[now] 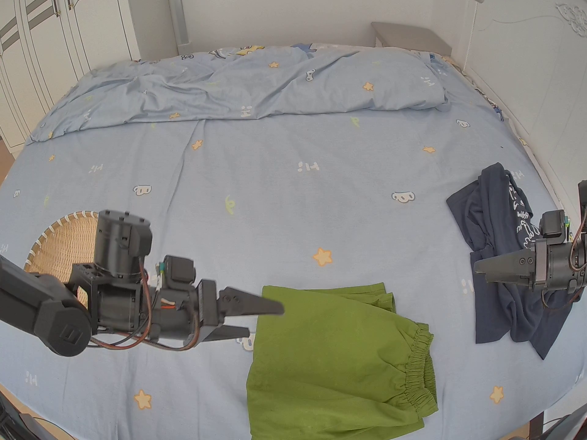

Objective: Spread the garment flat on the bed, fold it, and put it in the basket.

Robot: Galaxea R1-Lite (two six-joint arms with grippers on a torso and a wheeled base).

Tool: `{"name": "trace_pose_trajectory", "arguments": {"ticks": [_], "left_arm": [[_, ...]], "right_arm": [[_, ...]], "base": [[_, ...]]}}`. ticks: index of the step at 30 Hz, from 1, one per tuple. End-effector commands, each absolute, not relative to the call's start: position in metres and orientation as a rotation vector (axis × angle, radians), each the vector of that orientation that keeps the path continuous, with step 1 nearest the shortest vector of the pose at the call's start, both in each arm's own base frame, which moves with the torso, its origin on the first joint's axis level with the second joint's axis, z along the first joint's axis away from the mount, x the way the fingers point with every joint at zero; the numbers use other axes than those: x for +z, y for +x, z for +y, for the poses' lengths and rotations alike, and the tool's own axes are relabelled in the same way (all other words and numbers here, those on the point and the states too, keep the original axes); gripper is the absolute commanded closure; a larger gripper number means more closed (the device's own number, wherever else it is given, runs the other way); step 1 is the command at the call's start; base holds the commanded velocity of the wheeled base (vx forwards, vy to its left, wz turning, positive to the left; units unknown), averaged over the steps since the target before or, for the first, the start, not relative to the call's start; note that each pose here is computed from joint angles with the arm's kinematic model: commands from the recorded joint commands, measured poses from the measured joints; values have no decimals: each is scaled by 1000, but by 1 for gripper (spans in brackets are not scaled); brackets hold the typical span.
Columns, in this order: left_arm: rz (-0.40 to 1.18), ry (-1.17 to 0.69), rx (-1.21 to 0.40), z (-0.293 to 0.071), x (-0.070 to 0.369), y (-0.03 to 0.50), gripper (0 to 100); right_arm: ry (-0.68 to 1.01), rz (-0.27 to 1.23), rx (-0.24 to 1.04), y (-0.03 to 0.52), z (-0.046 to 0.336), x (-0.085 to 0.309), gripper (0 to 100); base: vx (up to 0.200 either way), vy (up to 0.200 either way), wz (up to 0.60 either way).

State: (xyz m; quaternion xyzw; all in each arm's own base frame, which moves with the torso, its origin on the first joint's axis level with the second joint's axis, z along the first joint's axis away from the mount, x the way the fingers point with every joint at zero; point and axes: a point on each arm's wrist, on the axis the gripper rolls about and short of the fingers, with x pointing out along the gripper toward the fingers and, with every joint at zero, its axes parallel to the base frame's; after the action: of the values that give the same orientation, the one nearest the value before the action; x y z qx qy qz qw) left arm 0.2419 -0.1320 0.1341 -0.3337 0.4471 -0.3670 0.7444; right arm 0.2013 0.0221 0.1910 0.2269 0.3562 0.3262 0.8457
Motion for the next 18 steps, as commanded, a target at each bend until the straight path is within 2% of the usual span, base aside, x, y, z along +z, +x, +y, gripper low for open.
{"name": "trace_pose_trajectory", "arguments": {"ticks": [1, 12, 18], "left_arm": [[1126, -692, -766, -92, 46, 247, 0], [1174, -649, -804, -120, 24, 249, 0], [1173, -650, -844, -149, 20, 247, 0]], "right_arm": [[459, 730, 727, 189, 28, 198, 0], [452, 721, 741, 183, 30, 200, 0], [449, 723, 750, 183, 32, 200, 0]], "base": [[0, 0, 0], [0, 0, 0], [0, 0, 0]]}}
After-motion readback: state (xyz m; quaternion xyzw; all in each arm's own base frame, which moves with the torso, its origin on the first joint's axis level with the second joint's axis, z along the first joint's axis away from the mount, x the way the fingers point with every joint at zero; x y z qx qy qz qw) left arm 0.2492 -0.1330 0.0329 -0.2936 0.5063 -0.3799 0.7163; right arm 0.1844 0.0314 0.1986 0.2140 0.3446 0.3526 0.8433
